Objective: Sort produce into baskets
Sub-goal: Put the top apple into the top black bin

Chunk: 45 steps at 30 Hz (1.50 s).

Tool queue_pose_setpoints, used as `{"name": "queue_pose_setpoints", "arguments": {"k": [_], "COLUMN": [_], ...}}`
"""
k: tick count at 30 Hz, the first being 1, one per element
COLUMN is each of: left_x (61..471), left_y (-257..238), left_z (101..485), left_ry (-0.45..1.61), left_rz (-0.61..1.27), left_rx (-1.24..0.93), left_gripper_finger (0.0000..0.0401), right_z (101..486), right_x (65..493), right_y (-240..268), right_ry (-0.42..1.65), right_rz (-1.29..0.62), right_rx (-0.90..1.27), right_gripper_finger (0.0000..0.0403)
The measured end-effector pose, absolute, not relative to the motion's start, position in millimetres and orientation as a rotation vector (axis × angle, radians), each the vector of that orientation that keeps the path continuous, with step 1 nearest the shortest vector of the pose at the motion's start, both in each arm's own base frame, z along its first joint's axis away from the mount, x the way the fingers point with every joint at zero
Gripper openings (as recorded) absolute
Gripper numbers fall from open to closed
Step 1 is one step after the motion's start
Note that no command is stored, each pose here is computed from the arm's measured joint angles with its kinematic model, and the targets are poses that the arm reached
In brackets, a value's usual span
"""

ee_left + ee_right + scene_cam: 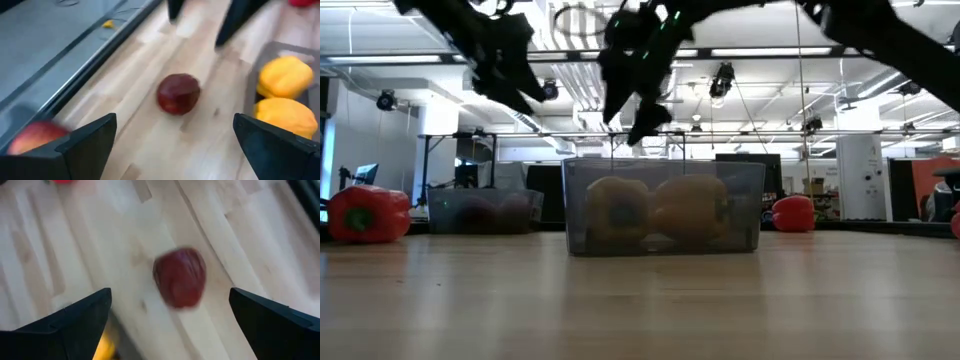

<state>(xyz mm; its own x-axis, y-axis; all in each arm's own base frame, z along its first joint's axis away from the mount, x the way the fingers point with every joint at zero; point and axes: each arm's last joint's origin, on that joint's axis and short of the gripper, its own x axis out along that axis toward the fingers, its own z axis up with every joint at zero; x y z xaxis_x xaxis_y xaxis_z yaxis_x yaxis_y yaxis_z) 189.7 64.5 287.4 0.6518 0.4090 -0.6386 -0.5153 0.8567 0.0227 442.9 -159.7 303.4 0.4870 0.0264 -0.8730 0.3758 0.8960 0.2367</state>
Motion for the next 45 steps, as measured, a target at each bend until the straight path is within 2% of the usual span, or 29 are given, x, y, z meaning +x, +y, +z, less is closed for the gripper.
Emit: {"name": "queue_pose_setpoints", "arguments": {"k": [7,12,16,26,32,36,41,45], "left_x": [233.2,270.3,297.9,342.2,350.1,351.1,350.5,338.5], "left_y": [91.2,117.4,132.7,155.6,161.2,161.1,160.7,158.6], "left_z": [267.9,253.3,241.3,200.8,163.3,149.5,153.8,179.7], "left_ry": [0.816,0.898,0.986,1.166,1.289,1.334,1.321,1.324], "left_rz": [0.308,0.185,0.098,0.002,-0.029,0.020,0.072,0.142], "left_rx": [0.068,0.196,0.202,0.172,0.135,0.037,-0.018,-0.058], "left_gripper_finger": [0.0382,0.0382,0.0382,0.0382,0.0382,0.0371,0.0317,0.0317], "right_z": [371.8,407.8,423.9,422.2,412.7,407.3,400.3,392.9], "right_x": [393.5,371.1,358.2,350.3,357.4,358.4,360.0,360.9], "right_y": [-114.6,-86.3,-70.1,-57.4,-58.3,-60.3,-61.3,-61.2], "right_ry": [1.099,0.998,0.953,1.010,1.054,1.081,1.113,1.148], "right_rz": [-0.413,-0.474,-0.514,-0.599,-0.594,-0.593,-0.600,-0.599], "right_rx": [0.208,0.206,0.188,0.149,0.105,0.082,0.041,0.036], "right_gripper_finger": [0.0395,0.0396,0.0396,0.0396,0.0396,0.0396,0.0396,0.0396]}}
